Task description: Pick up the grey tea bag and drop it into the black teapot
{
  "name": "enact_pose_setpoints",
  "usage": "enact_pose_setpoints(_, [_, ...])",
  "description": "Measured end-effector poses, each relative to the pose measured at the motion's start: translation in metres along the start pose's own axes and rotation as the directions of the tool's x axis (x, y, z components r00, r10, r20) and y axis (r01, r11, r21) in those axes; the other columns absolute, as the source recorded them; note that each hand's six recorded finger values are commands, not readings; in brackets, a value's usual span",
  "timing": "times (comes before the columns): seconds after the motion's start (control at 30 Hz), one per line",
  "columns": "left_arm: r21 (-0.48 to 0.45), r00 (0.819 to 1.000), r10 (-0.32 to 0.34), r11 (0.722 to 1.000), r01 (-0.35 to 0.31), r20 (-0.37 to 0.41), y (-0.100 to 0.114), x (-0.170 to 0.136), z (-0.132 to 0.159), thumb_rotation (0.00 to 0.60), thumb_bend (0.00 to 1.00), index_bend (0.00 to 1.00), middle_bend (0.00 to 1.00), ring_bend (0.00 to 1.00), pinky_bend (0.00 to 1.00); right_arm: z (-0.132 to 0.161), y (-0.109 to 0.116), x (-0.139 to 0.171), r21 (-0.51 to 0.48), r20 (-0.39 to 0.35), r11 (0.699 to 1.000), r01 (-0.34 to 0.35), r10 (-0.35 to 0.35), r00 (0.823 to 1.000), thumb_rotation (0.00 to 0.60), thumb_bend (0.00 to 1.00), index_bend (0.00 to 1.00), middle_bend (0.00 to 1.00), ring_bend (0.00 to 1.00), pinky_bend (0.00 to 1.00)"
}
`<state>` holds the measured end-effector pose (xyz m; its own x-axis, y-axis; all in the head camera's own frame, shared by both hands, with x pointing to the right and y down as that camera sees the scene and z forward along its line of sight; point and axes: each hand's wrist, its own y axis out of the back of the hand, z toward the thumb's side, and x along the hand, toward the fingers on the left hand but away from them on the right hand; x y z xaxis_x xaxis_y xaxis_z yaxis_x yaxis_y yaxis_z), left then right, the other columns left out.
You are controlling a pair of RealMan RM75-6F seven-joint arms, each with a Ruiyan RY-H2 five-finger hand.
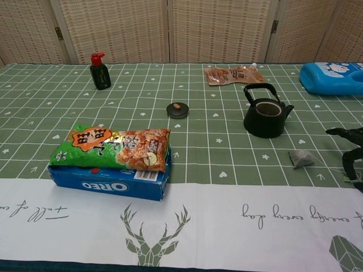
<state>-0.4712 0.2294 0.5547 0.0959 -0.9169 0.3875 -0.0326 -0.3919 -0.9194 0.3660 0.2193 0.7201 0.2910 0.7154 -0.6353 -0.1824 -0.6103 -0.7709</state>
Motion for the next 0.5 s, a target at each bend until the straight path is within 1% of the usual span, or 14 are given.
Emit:
enact_pose_setpoints(0.23, [0.004, 1.0, 0.004, 1.0, -0.004, -0.002, 0.0001, -0.0002, 0.0001, 0.6, 0.39, 0.03, 0.07, 0.04, 0.0, 0.0016, -0.0008, -0.0031, -0.004, -0.005, 1.0, 0.008, -0.008, 1.0, 0.6, 0.32, 0.55, 0.0, 0.02, 0.0])
enact_pose_setpoints(0.4, [0.004, 1.0, 0.006, 1.0, -0.006, 0.001, 0.0003, -0.0002, 0.0005, 0.6, 0.39, 0.02, 0.07, 0.04, 0.0, 0.0008, -0.003, -0.0053, -0.012, -0.002, 1.0, 0.007, -0.007, 1.0, 0.6, 0.33, 0.59, 0.02, 0.03, 0.0])
enact_pose_setpoints(0.5, [0.004, 1.0, 0.007, 1.0, -0.007, 0.005, 0.0002, -0.0004, 0.0011, 0.6, 0.39, 0.02, 0.07, 0.04, 0.0, 0.0009, -0.0036, -0.0058, -0.01, -0.001, 1.0, 0.011, -0.011, 1.0, 0.6, 0.36, 0.61, 0.03, 0.05, 0.0])
